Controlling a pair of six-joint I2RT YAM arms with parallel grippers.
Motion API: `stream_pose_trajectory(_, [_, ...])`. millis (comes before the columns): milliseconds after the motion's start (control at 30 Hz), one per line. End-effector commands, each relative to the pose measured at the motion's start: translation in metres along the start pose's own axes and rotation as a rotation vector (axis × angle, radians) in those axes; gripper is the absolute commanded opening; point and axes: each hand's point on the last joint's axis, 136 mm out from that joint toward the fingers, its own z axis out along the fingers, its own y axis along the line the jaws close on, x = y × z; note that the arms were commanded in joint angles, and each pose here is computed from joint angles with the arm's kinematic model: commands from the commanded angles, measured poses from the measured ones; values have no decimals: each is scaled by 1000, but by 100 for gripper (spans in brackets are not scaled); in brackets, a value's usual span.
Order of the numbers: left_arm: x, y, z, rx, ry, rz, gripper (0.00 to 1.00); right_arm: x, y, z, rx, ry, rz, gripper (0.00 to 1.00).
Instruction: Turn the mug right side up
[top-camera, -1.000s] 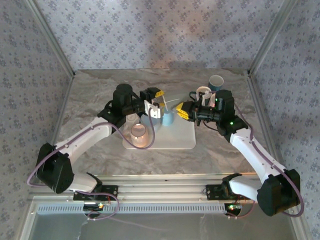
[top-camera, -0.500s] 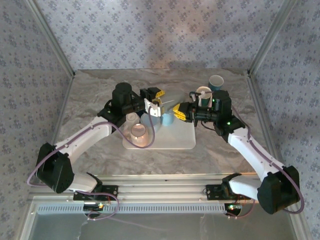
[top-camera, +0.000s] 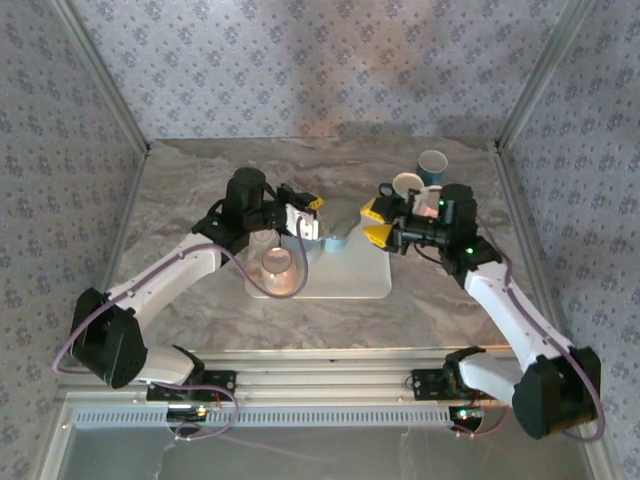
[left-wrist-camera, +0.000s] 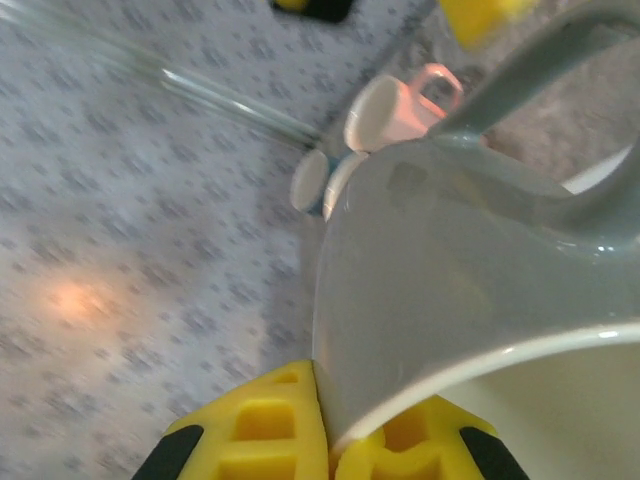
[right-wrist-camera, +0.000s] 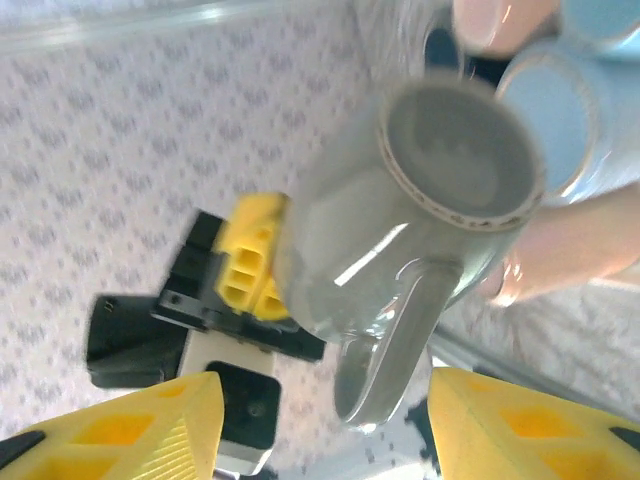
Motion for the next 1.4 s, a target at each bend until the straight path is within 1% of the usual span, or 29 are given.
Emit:
stream_pose_trajectory(0, [-12, 22, -25, -44, 11, -196, 0, -14, -9, -41, 116, -173, -52, 61])
stream_pose_trajectory(67, [-17, 24, -21, -67, 37, -348, 0, -24, -13, -61, 192, -265, -108, 61])
stream_pose_trajectory(133, [-22, 28, -13, -96, 103, -554, 0, -36, -23, -75, 262, -328, -135, 61])
stream_pose_trajectory(167, [-23, 27, -9, -88, 135, -638, 0, -41, -28, -79, 289, -345, -143, 62])
stream_pose_trajectory(267, [-24, 25, 10, -101, 257, -972, 0, -56, -50, -86, 391, -353, -145, 62])
stream_pose_trajectory(300, [-28, 24, 17, -76, 285, -1067, 0, -62, -56, -88, 432, -355, -157, 62])
stream_pose_trajectory(367, [-34, 16, 30, -31, 346, -1195, 0, -71, -68, -98, 528, -379, -190, 61])
stream_pose_trajectory(433, [-45, 7, 47, 16, 367, -1297, 0, -81, -75, -111, 592, -414, -215, 59])
stream_pose_trajectory(500, [-54, -1, 61, 40, 385, -1344, 0, -88, -80, -121, 580, -433, -180, 56])
stream_pose_trajectory(567, [-59, -9, 72, 53, 427, -1373, 0, -93, -85, -131, 548, -440, -137, 55])
stream_pose_trajectory(700, [-59, -29, 96, 102, 544, -1492, 0, -99, -98, -162, 559, -505, -64, 55])
stream_pose_trajectory(800, [-63, -39, 119, 131, 570, -1572, 0, -100, -104, -172, 538, -534, -31, 56])
stream_pose_trajectory(933, [-60, -51, 147, 122, 620, -1626, 0, -100, -116, -174, 535, -532, 7, 57])
stream_pose_trajectory(1133, [-54, -60, 182, 92, 680, -1646, 0, -100, -131, -173, 561, -509, 7, 57])
stream_pose_trajectory(1367, [-42, -78, 198, 87, 775, -1716, 0, -107, -140, -168, 578, -487, -72, 57])
